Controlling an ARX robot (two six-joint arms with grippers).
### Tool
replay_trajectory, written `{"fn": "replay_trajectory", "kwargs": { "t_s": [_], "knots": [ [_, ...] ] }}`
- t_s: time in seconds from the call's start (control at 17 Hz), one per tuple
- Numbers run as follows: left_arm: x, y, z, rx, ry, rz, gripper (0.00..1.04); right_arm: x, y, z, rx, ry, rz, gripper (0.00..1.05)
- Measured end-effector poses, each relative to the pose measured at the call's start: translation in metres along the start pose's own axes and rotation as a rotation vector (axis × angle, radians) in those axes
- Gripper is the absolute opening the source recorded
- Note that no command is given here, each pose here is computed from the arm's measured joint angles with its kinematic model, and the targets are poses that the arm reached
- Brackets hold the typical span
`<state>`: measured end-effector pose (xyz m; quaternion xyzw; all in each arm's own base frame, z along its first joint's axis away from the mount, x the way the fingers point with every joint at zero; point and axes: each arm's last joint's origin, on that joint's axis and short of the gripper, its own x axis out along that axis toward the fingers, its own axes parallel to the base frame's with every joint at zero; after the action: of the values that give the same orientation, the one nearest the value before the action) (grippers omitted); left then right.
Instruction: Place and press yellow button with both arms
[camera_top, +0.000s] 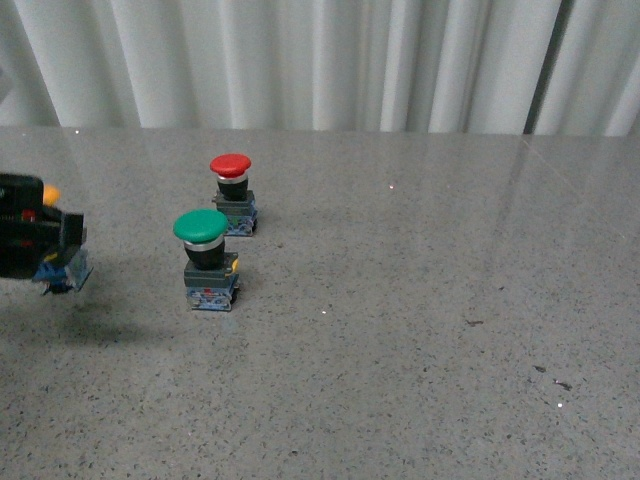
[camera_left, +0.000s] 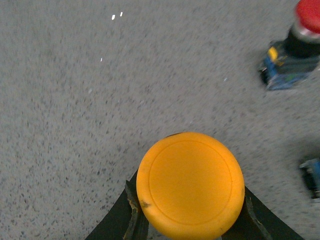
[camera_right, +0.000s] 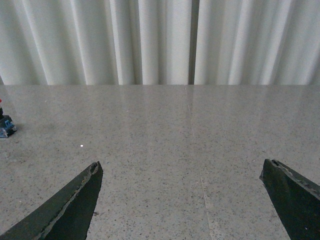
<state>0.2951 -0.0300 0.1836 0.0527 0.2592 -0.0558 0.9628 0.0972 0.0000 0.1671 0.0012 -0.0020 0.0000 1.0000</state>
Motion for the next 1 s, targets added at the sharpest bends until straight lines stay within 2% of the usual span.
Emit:
{"fn": "replay_trajectory", "kwargs": {
  "t_s": [0.12,0.24,0.29,0.41,0.59,0.82,0.88,0.94,1.0],
  "knots": [
    [-0.035,-0.028,0.053,0.037,-0.189,-0.045,0.29,0.0,0.0,0.0,0.0,0.0,0.0,0.98],
    [-0.051,-0.055,0.083,0.03,-0.288,-0.102,0.29,0.0,0.0,0.0,0.0,0.0,0.0,0.98],
    [-0.051,-0.072,0.089,0.015,-0.293,-0.136,0.29,0.0,0.0,0.0,0.0,0.0,0.0,0.98],
    [-0.039,-0.105,0.084,0.007,-0.246,-0.182,0.29,0.0,0.0,0.0,0.0,0.0,0.0,0.98],
    [-0.014,-0.15,0.063,-0.034,-0.142,-0.236,0.29,0.0,0.0,0.0,0.0,0.0,0.0,0.98],
    [0.013,-0.162,0.048,-0.097,-0.084,-0.179,0.29,0.0,0.0,0.0,0.0,0.0,0.0,0.98],
    [0.018,-0.166,0.043,-0.096,-0.071,-0.189,0.29,0.0,0.0,0.0,0.0,0.0,0.0,0.98],
    [0.021,-0.184,0.03,-0.025,-0.044,-0.266,0.29,0.0,0.0,0.0,0.0,0.0,0.0,0.98],
    [0.023,-0.187,0.027,-0.006,-0.032,-0.278,0.29,0.0,0.0,0.0,0.0,0.0,0.0,0.98]
  ]
}}
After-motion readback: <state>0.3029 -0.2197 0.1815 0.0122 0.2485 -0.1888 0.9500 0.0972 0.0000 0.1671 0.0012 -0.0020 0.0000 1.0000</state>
